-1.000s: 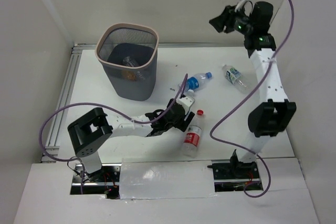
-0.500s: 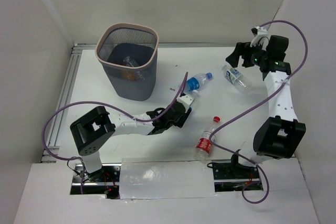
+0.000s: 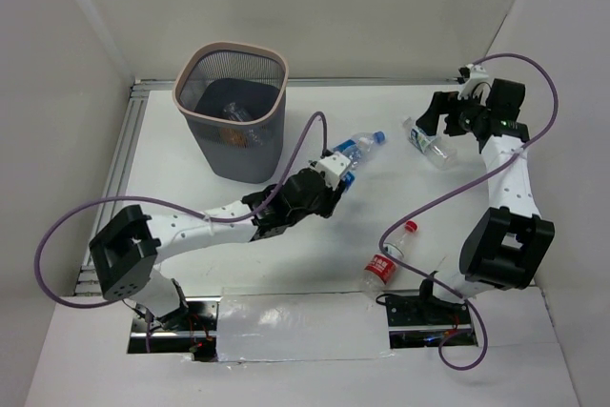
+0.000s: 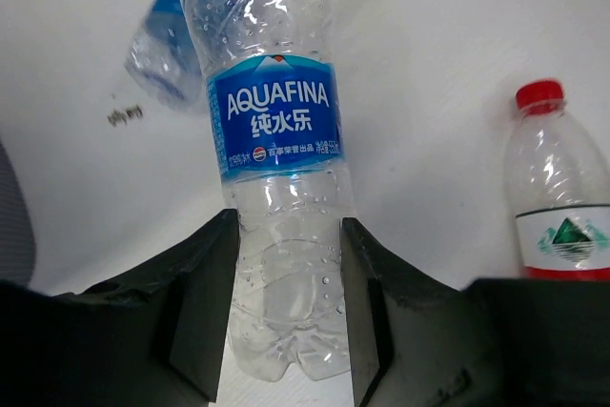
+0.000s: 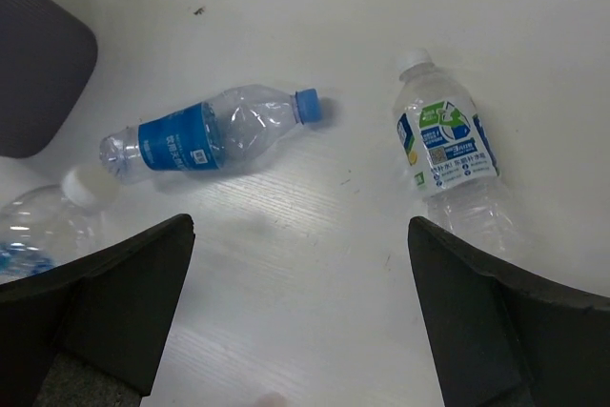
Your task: Put the plastic bottles in the bin
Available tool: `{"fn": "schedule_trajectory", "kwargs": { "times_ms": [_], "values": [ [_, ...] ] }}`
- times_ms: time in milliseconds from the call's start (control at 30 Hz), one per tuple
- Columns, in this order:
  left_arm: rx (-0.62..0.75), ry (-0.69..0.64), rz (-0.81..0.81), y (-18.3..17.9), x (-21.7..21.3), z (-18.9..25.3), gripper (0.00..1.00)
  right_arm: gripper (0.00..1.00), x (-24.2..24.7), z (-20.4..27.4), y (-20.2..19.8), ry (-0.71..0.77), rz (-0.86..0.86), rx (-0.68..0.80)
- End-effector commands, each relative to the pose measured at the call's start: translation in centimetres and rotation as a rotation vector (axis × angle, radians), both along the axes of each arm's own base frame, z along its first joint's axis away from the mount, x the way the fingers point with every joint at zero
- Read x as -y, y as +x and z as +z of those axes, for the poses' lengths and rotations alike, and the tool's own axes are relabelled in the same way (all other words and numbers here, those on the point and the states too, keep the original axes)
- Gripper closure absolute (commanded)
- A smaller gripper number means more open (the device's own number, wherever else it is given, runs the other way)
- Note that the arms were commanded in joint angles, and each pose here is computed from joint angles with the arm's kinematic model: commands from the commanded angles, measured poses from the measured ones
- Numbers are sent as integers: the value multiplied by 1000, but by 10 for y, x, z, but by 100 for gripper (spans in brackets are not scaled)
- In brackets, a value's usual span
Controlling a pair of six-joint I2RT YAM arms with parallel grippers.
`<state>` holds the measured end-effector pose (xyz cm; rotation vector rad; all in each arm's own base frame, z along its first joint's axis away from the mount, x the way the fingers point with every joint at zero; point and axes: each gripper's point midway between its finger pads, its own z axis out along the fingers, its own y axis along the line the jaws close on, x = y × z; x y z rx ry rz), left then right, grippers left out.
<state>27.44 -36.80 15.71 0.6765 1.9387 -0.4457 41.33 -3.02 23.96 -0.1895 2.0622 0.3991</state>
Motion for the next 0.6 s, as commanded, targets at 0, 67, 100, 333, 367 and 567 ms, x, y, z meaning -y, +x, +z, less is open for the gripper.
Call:
{"fn": "schedule_trajectory", "kwargs": {
  "times_ms": [0, 67, 100, 333, 367, 567],
  "values": [
    [134, -128, -7, 7, 4, 83, 95, 0, 6, 4, -1, -30, -12, 28],
    [214, -163, 15, 13, -1, 123, 95, 0, 8, 7, -1, -48, -19, 37],
    [250, -195, 29, 19, -5, 144, 95, 0, 11, 2, -2, -54, -34, 24],
    [489, -431, 244, 73, -78, 295, 95, 4, 28, -22, -3, -136, -87, -1],
    [513, -451, 268, 79, -87, 306, 95, 4, 30, -26, -2, -150, -90, -9],
    [631, -470, 517, 126, -164, 344, 95, 4, 35, -45, -6, -152, -100, -46]
  ]
}}
